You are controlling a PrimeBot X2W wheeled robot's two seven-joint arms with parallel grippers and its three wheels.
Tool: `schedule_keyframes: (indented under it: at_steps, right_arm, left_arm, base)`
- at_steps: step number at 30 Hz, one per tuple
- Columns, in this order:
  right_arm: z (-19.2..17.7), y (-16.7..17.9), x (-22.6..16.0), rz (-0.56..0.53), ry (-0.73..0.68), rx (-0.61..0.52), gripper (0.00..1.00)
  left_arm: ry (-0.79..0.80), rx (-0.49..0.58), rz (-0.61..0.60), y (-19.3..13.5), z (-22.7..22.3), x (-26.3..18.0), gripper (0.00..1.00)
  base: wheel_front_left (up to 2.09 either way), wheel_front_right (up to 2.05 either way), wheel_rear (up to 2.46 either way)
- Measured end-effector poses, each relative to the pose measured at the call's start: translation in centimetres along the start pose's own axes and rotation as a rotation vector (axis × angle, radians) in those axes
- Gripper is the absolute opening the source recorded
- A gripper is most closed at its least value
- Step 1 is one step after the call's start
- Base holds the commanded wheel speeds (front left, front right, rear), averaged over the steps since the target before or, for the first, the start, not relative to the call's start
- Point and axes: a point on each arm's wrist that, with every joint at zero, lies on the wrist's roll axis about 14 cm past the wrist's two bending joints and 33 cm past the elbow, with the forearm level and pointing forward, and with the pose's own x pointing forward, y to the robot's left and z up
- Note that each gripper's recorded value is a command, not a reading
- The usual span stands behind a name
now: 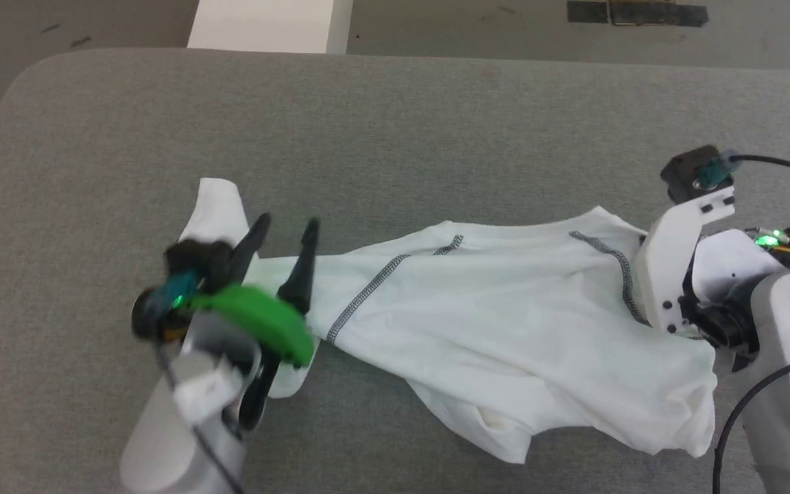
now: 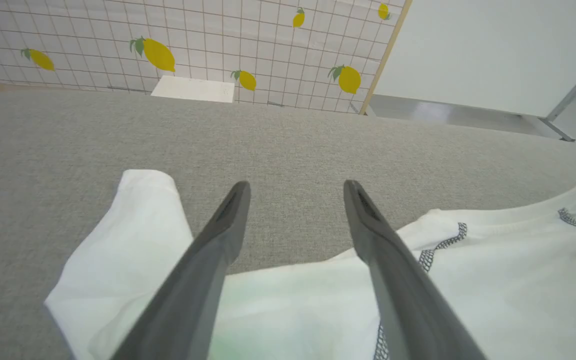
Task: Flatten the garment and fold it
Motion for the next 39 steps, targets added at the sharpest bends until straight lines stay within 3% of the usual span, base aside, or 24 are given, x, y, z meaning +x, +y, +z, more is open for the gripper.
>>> schedule_keyframes:
  at_steps: [8, 14, 18, 20, 25, 30, 35, 39]
  right_arm:
    - [0.4, 0.7, -0.4, 0.014, -0.036, 0.011, 0.00]
    - [-0.7, 0.5, 0.0, 0.017, -0.017, 0.025, 0.00]
    - [-1.2, 0.2, 0.3, 0.010, -0.010, 0.035, 0.00]
    - [-1.3, 0.1, 0.3, 0.008, -0.008, 0.039, 0.00]
    - [-1.1, -0.2, 0.2, 0.003, -0.022, 0.044, 0.00]
    - [0.5, -0.5, -0.6, 0.000, -0.097, 0.074, 0.00]
    - [5.1, -0.8, -2.7, 0.052, -0.244, 0.183, 0.00]
    - [10.0, -0.8, -5.0, 0.113, -0.360, 0.242, 0.00]
  left_arm:
    - [0.418, 0.149, -0.189, -4.5, -3.1, 4.6, 1.00]
    - [0.788, 0.292, -0.239, -4.9, -8.8, 3.5, 1.00]
    - [0.888, 0.375, -0.252, -4.5, -9.8, 3.4, 1.00]
    - [0.924, 0.398, -0.264, -4.8, -10.2, 3.2, 0.00]
    - [0.935, 0.351, -0.306, -5.8, -10.3, 2.8, 0.00]
    - [0.798, 0.149, -0.295, -6.3, -8.2, 3.6, 0.00]
    - [0.565, 0.008, -0.277, -6.5, -2.4, 5.9, 0.00]
    - [0.385, 0.019, -0.275, -6.4, 3.9, 8.1, 0.00]
  base:
    - [0.00, 0.00, 0.00]
    - [0.00, 0.00, 0.00]
    - [0.00, 0.00, 0.00]
    - [0.00, 0.00, 0.00]
    - [0.00, 0.00, 0.00]
    - [0.00, 0.00, 0.00]
    - [0.00, 0.00, 0.00]
    - [0.00, 0.00, 0.00]
